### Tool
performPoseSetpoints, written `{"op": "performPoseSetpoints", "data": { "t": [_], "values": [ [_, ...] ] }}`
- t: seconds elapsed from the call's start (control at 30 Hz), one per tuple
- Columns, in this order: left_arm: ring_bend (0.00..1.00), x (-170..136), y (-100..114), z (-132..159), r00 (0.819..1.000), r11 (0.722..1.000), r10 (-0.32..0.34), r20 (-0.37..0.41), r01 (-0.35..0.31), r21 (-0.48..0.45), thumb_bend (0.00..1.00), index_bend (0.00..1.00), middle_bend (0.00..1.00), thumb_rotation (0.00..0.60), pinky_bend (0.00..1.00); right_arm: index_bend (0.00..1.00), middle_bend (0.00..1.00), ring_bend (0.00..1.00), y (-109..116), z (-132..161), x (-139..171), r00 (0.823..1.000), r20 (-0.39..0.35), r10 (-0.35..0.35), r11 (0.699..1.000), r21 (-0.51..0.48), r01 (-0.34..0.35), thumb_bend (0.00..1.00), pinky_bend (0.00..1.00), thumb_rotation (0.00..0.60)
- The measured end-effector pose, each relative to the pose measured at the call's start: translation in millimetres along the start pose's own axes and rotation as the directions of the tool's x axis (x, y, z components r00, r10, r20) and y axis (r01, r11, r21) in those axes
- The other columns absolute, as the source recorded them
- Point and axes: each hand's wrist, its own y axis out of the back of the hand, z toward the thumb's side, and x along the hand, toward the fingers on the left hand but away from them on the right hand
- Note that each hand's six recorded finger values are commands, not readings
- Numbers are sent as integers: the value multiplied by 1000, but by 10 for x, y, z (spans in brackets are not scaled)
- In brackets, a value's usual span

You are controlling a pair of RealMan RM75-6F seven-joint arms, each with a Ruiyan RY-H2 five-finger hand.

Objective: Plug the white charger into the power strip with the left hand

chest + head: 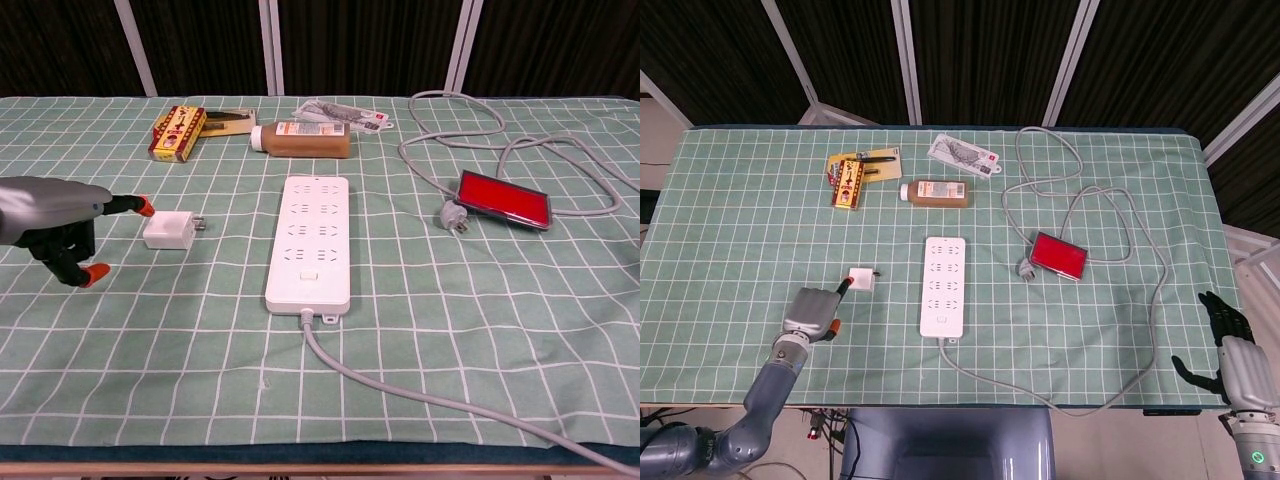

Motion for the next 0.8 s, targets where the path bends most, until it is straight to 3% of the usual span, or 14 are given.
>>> {"op": "performPoseSetpoints", "data": {
  "t": [0.8],
  "values": [
    [881, 59, -170, 53, 999, 999, -39, -5, 39, 16, 464, 54, 932, 600, 898, 0, 0, 0, 4, -6, 2, 1000, 5, 7, 1000, -6, -7, 338, 0, 600]
  ]
}}
